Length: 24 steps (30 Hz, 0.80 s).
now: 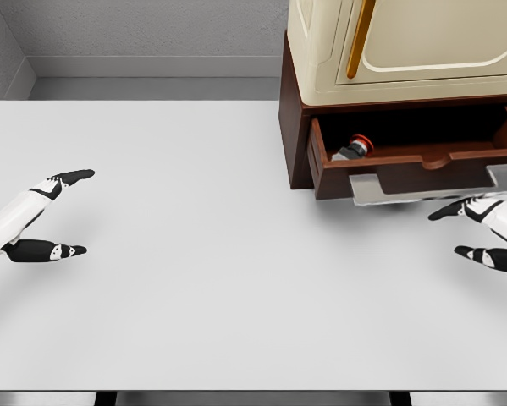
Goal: Put the switch into the drawer with left arm, and close the drawer with right arm
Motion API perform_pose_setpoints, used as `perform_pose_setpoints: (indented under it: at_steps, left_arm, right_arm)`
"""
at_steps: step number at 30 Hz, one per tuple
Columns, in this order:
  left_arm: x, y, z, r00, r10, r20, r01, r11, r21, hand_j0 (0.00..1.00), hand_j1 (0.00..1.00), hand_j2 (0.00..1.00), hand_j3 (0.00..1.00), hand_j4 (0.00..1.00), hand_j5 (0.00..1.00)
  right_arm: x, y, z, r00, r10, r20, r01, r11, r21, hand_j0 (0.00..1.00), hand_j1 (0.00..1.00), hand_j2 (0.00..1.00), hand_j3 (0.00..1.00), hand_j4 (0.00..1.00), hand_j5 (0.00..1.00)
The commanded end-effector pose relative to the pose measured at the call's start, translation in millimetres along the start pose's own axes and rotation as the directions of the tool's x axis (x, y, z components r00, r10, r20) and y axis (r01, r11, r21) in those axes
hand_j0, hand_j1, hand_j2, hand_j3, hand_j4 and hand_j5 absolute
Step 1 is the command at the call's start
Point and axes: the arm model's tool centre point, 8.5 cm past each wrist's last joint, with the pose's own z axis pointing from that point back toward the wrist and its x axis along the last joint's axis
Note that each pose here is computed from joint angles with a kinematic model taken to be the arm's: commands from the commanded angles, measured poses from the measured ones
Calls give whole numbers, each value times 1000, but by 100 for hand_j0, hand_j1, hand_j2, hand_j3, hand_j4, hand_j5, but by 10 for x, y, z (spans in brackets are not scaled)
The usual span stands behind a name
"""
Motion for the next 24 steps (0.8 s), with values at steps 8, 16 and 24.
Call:
perform_pose_setpoints:
  at_steps: [8, 16, 24]
  left_arm:
    - [-1, -4, -2, 1000, 9, 2, -9, 1000, 4, 100, 100, 100, 100, 100, 100]
    - [-1, -4, -2, 1000, 9, 2, -9, 1000, 4, 100, 100, 100, 100, 100, 100]
    - [1, 5, -9, 1000, 8, 4, -8, 1000, 6, 100, 100, 100, 100, 100, 100]
  right_arm:
    - [40, -46, -43, 999, -27, 22, 28, 999, -26, 73, 73, 73, 73, 73, 73]
    - [27, 56, 18, 1000, -21, 3, 21, 1000, 17, 72, 72, 72, 72, 72, 72]
    - [17, -36, 3, 999, -39, 9, 39, 999, -21, 72, 72, 72, 72, 72, 72]
